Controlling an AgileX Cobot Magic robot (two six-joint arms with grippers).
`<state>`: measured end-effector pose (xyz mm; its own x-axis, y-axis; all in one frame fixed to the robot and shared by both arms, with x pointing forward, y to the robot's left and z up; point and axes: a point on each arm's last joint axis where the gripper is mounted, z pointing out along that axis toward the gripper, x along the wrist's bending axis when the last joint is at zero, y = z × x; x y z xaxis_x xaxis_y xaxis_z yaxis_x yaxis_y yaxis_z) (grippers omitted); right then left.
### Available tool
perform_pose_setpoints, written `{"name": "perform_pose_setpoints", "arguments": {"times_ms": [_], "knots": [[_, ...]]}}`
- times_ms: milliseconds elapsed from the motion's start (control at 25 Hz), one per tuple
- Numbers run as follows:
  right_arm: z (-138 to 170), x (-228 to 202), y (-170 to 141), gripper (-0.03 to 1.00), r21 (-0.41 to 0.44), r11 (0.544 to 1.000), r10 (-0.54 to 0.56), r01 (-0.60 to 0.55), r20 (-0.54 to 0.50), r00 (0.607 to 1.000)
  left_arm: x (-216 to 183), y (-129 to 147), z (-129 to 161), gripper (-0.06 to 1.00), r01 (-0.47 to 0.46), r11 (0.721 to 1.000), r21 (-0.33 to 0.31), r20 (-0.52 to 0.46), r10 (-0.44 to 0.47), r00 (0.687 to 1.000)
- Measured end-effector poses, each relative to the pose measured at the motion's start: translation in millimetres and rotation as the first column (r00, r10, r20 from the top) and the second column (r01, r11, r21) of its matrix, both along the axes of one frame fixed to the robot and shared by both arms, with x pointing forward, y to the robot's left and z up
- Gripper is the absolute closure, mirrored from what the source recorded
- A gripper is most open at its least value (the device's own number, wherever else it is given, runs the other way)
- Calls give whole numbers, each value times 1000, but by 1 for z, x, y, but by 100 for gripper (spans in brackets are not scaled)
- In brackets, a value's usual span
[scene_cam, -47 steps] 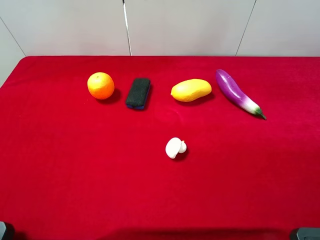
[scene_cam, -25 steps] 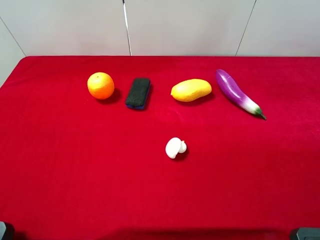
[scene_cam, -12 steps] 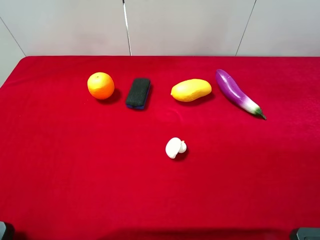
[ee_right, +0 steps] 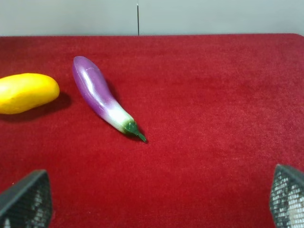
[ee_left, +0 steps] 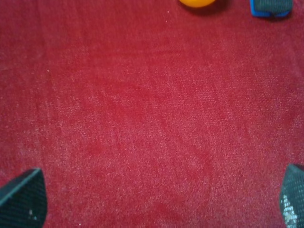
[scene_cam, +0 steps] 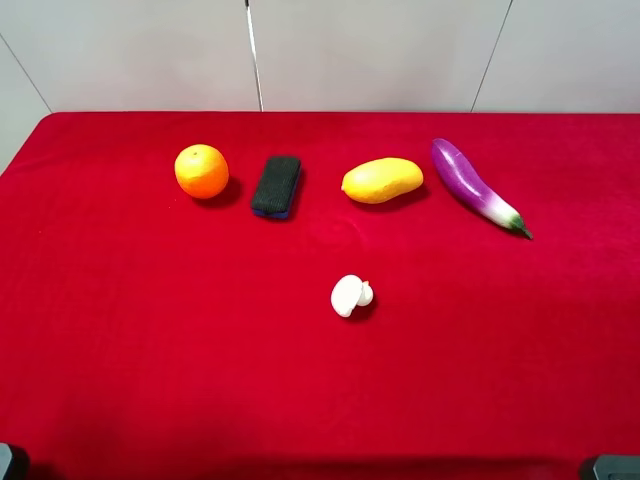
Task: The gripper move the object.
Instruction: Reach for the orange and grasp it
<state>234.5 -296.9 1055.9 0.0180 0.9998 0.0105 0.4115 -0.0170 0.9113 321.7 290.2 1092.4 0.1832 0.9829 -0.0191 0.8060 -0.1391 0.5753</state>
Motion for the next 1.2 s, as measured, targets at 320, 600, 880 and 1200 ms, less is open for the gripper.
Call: {"name": "perform_pose_setpoints", "arguments": {"times_ms": [320, 600, 880, 1200], "knots": [[0, 0, 0, 28, 6, 1000, -3, 3, 0, 1000, 41, -1, 6, -3, 0, 1000, -3, -105, 0, 994], [0, 0, 0, 28, 6, 1000, -3, 3, 0, 1000, 79, -2, 5, -3, -3, 1000, -21, -175, -1, 985], [0, 0, 0, 27, 6, 1000, -3, 3, 1, 1000, 117, -10, -2, -3, 25, 999, -35, -243, -33, 969], [0, 0, 0, 27, 6, 1000, -3, 3, 1, 1000, 166, -27, -15, -3, 54, 998, -33, -292, -61, 955]]}}
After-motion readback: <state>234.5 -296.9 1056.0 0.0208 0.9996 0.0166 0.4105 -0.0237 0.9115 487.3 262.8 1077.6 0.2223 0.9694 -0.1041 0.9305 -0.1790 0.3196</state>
